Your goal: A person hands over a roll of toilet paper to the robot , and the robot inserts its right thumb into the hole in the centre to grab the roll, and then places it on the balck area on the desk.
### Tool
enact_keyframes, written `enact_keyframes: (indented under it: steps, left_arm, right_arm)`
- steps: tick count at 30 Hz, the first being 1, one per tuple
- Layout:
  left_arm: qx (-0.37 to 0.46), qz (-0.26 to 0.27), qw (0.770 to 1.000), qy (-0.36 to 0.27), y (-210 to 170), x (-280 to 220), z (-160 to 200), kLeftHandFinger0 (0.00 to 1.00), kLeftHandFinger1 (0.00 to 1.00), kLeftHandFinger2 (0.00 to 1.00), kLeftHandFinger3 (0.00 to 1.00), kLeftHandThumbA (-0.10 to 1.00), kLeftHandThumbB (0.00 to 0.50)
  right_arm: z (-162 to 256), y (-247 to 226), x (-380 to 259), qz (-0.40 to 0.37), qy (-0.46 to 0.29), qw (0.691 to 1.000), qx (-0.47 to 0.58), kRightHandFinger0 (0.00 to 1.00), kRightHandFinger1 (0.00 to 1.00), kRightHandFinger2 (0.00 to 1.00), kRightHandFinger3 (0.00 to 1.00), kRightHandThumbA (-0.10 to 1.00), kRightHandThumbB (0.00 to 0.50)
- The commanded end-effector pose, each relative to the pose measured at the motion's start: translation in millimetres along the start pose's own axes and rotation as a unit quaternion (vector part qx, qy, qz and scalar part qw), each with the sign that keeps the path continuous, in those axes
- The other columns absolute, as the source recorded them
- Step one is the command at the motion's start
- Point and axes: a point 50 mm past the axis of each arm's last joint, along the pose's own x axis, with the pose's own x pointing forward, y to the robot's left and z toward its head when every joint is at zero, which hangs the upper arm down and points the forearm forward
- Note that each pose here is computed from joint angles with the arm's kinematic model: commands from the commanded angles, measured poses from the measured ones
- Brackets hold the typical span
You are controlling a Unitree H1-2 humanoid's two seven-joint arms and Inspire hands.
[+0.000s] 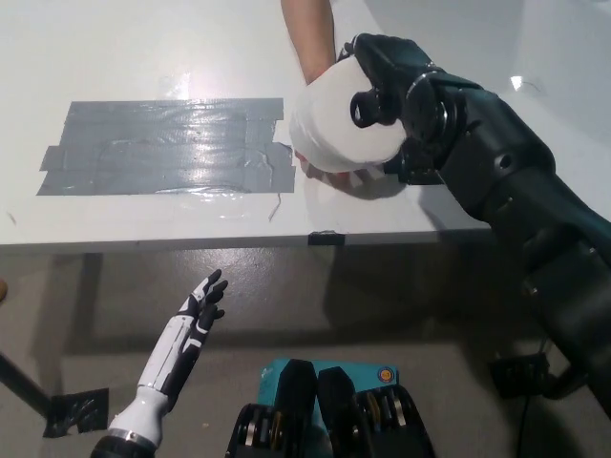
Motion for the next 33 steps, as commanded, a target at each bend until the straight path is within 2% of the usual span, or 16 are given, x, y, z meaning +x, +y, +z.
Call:
enact_keyframes:
  steps: [1, 3, 5, 9, 11, 13, 15, 19, 22, 23, 27, 28, 29, 31, 32, 33]
  left_arm:
    - [0.016, -0.004, 0.999, -0.029, 5.8, 2.5, 10.2, 0.94, 1.0, 1.0, 1.0, 1.0, 0.045]
    - [0.017, -0.002, 0.999, -0.031, 6.7, 5.2, 10.5, 0.92, 1.0, 1.0, 1.0, 1.0, 0.05]
    - [0.016, 0.0, 0.999, -0.032, 8.1, 8.4, 11.3, 0.92, 1.0, 1.0, 1.0, 1.0, 0.052]
    - [0.021, -0.003, 0.999, -0.035, 8.3, 9.8, 11.2, 0.91, 1.0, 1.0, 1.0, 1.0, 0.032]
    - [0.024, -0.003, 0.999, -0.035, 9.1, 10.7, 10.3, 0.91, 1.0, 1.0, 1.0, 1.0, 0.03]
    - [0.024, -0.002, 0.999, -0.037, 9.7, 11.3, 9.9, 0.91, 1.0, 1.0, 1.0, 1.0, 0.029]
    - [0.021, -0.002, 0.999, -0.034, 10.1, 12.5, 10.1, 0.91, 1.0, 1.0, 1.0, 1.0, 0.039]
    - [0.026, -0.004, 0.999, -0.029, 11.1, 12.1, 10.4, 0.92, 1.0, 1.0, 1.0, 1.0, 0.022]
    - [0.028, -0.004, 0.999, -0.032, 11.0, 12.0, 10.4, 0.91, 0.99, 1.0, 1.0, 1.0, 0.011]
    - [0.029, -0.004, 0.999, -0.033, 10.8, 12.4, 10.3, 0.9, 0.98, 0.99, 1.0, 1.0, 0.014]
    - [0.028, -0.005, 0.999, -0.031, 10.3, 12.3, 9.6, 0.9, 0.98, 0.99, 1.0, 1.0, 0.015]
    - [0.027, -0.005, 0.999, -0.03, 10.3, 12.1, 9.7, 0.9, 0.98, 0.99, 1.0, 1.0, 0.015]
    - [0.028, -0.005, 0.999, -0.029, 10.7, 11.7, 9.8, 0.91, 0.98, 0.99, 1.0, 1.0, 0.015]
    - [0.03, -0.005, 0.999, -0.031, 11.2, 11.9, 9.7, 0.91, 0.98, 0.99, 1.0, 1.0, 0.014]
    - [0.032, -0.006, 0.999, -0.031, 11.6, 12.8, 9.6, 0.91, 0.98, 0.98, 1.0, 1.0, 0.02]
    - [0.033, -0.007, 0.999, -0.032, 11.7, 13.1, 9.7, 0.9, 0.97, 0.97, 1.0, 1.0, 0.013]
  right_arm:
    - [-4.6, -11.2, -0.6, -0.004, 0.0, 0.998, 0.067, 0.13, 0.6, 0.98, 0.78, -0.1, 0.201]
    - [-7.9, -16.2, -1.2, -0.008, 0.005, 0.996, 0.084, 0.04, 0.56, 0.98, 0.84, -0.1, 0.203]
    - [-12.9, -22.3, -2.1, -0.014, 0.006, 0.993, 0.116, 0.04, 0.63, 0.97, 0.98, -0.1, 0.174]
    - [-21.3, -28.5, -4.0, -0.014, 0.007, 0.982, 0.189, 0.06, 0.63, 0.91, 1.0, -0.1, 0.151]
    - [-26.4, -36.3, -5.5, -0.007, 0.001, 0.956, 0.292, 0.05, 0.57, 0.87, 0.92, -0.1, 0.168]
    - [-29.9, -41.7, -6.7, -0.013, -0.002, 0.925, 0.381, 0.04, 0.55, 0.89, 0.89, -0.1, 0.173]
    - [-35.3, -49.7, -8.5, -0.017, -0.017, 0.867, 0.497, 0.0, 0.55, 0.91, 0.87, -0.1, 0.145]
    - [-41.2, -65.2, -12.3, -0.007, -0.038, 0.775, 0.63, 0.0, 0.45, 0.88, 1.0, -0.1, 0.125]
    - [-43.4, -72.6, -14.3, 0.004, -0.048, 0.733, 0.678, 0.0, 0.43, 0.87, 1.0, -0.1, 0.11]
    - [-45.7, -80.9, -16.4, 0.006, -0.053, 0.715, 0.697, 0.0, 0.41, 0.83, 1.0, -0.1, 0.138]
    - [-47.3, -97.4, -20.8, 0.002, -0.059, 0.705, 0.707, 0.0, 0.27, 0.85, 1.0, -0.1, 0.13]
    - [-47.0, -103.0, -22.2, 0.0, -0.058, 0.709, 0.703, 0.0, 0.23, 0.83, 1.0, -0.1, 0.084]
    - [-45.9, -114.6, -25.4, -0.007, -0.052, 0.717, 0.695, 0.0, 0.18, 0.82, 1.0, -0.1, 0.111]
    - [-47.9, -123.0, -28.7, -0.009, -0.06, 0.723, 0.688, 0.0, 0.15, 0.82, 1.0, -0.1, 0.095]
    - [-50.6, -132.2, -33.1, -0.016, -0.073, 0.731, 0.678, 0.0, 0.18, 0.85, 0.77, -0.1, 0.121]
    - [-53.5, -139.2, -36.1, -0.025, -0.074, 0.739, 0.669, 0.0, 0.2, 0.86, 0.8, -0.1, 0.121]
